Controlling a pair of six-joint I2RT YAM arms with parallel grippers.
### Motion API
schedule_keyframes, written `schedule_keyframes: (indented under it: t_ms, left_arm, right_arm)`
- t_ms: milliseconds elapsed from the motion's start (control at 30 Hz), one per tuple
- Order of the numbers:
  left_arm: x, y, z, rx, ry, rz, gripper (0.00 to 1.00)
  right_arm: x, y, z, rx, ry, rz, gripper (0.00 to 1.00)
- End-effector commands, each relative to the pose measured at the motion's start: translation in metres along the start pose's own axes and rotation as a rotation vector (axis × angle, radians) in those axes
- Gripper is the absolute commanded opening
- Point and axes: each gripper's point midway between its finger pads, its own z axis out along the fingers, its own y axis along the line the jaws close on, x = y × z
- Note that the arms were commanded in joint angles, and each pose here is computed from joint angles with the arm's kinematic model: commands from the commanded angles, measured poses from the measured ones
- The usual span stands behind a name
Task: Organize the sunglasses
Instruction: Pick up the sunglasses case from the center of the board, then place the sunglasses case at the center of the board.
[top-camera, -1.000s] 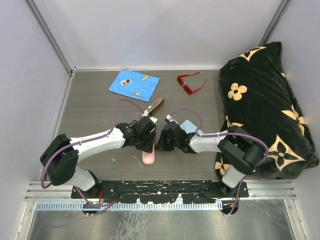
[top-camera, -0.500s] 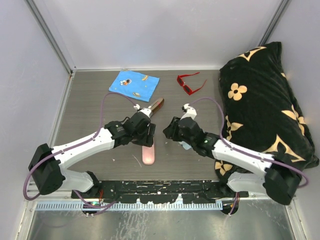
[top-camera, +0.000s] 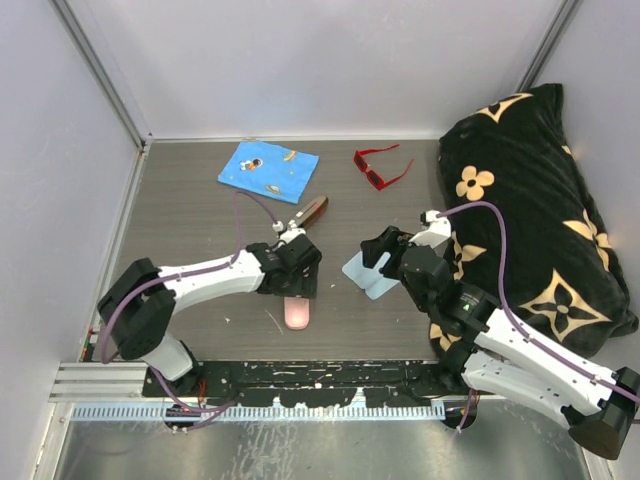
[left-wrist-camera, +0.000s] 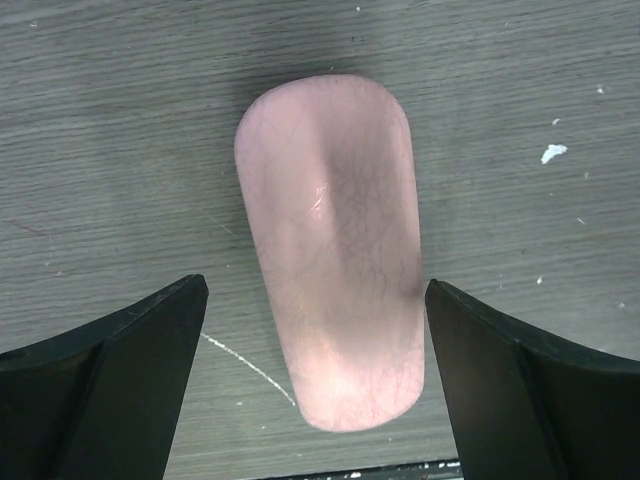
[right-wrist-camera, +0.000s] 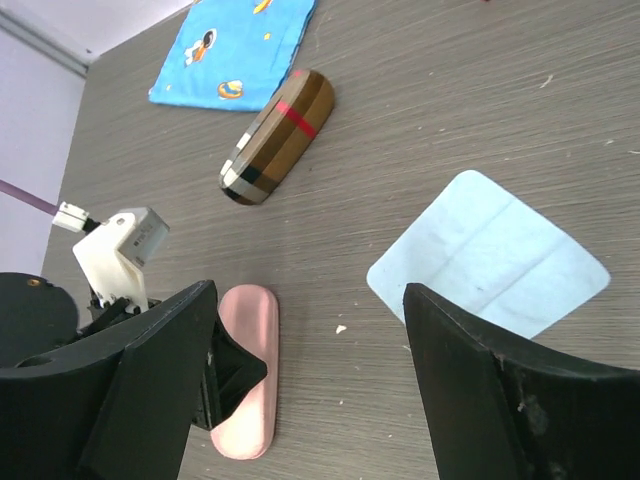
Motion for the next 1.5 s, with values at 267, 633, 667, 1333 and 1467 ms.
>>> schedule_keyframes:
  t_ms: [267, 633, 667, 1333, 1467]
  left_arm:
    - [0.005, -0.015, 0.016, -0.104, -0.013, 0.042, 0.78]
    - [-0.020, 0.001, -0.018, -0.094, -0.102, 0.113, 0.43]
    - [-0.024, 0.006, -0.022, -0.095, -0.109, 0.115, 0.41]
    - [-0.147, 0.172, -0.008, -0.068, -0.187, -0.088, 0.36]
    - [-0.152, 0.196, 0.007, -0.088, -0.170, -0.121, 0.38]
  right_arm:
    - [-0.026, -0.008, -0.009, 0.050, -0.079, -0.045, 0.80]
    - [-0.026, 0.004, -0.005, 0.016, -0.061, -0.073, 0.80]
    - [-0.026, 0.007, -0.004, 0.009, -0.058, -0.077, 0.80]
    - [0.002, 0.030, 0.000, -0.107, 0.097, -0.187, 0.80]
    - [0.014, 0.031, -0.001, -0.129, 0.143, -0.194, 0.81]
